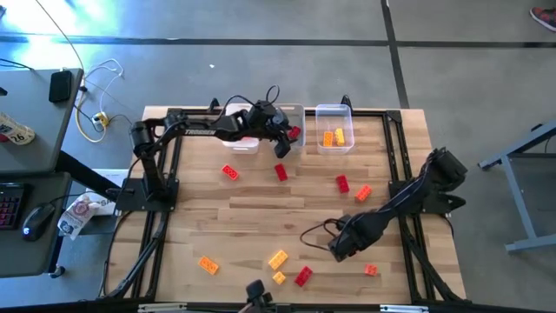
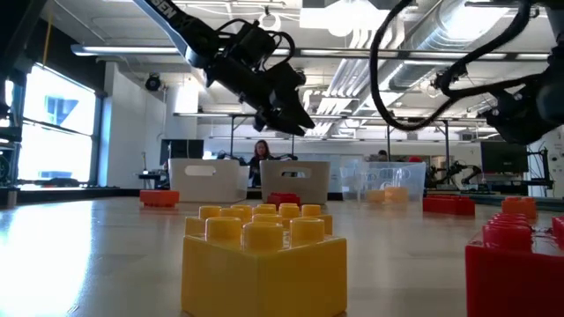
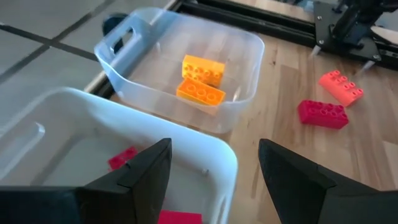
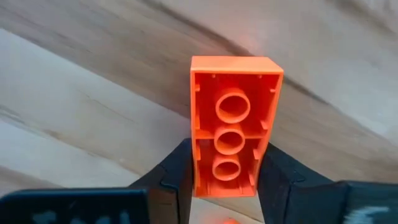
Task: Sort & place blocks by color
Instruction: Put the orange game piece into the white bin
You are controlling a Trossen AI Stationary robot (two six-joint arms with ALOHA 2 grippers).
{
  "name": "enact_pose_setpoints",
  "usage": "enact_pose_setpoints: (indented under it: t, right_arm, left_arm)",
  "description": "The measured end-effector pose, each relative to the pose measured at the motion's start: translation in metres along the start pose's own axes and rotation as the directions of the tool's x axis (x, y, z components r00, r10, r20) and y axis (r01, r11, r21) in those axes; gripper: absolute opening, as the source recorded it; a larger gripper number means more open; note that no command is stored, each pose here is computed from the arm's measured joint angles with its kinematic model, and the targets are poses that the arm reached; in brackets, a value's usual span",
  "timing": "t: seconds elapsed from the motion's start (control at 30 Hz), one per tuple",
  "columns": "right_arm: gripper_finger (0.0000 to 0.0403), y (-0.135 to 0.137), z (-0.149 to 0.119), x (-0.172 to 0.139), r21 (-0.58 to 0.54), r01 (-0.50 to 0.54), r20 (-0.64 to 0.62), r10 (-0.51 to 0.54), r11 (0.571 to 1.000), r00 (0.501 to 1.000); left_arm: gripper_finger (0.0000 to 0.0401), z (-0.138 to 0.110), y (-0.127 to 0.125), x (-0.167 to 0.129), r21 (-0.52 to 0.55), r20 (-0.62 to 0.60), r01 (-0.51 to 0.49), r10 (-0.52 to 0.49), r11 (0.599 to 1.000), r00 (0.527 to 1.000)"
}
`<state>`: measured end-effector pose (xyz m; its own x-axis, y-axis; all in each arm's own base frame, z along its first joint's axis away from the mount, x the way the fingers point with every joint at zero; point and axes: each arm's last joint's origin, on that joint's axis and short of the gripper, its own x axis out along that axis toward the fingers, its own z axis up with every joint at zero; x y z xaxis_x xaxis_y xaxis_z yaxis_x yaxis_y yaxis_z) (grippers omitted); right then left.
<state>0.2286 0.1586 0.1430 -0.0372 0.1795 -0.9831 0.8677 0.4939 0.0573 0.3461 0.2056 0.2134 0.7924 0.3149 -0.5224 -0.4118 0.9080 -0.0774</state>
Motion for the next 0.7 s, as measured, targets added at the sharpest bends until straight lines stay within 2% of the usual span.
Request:
enact_pose_setpoints:
  t: [0.27, 0.47, 0.7]
  right_arm:
    - [0.0107, -0.003, 0.023, -0.028, -0.021, -0.099, 0.134, 0.1, 0.995, 0.986]
    - [0.0107, -0.009, 0.05, -0.051, -0.086, -0.145, 0.258, 0.162, 0.986, 0.952]
    - [0.0108, -0.021, 0.086, -0.075, -0.16, -0.134, 0.391, 0.188, 0.978, 0.901]
  left_arm:
    - [0.0229, 0.011, 0.005, -0.014, 0.005, 0.041, -0.014, 0.014, 1.0, 0.999]
    - [0.0229, 0.011, 0.005, -0.014, 0.078, 0.039, -0.016, 0.013, 0.997, 0.999]
    - [0.0229, 0.01, 0.0, -0.013, 0.191, 0.027, -0.005, 0.0, 0.982, 1.0]
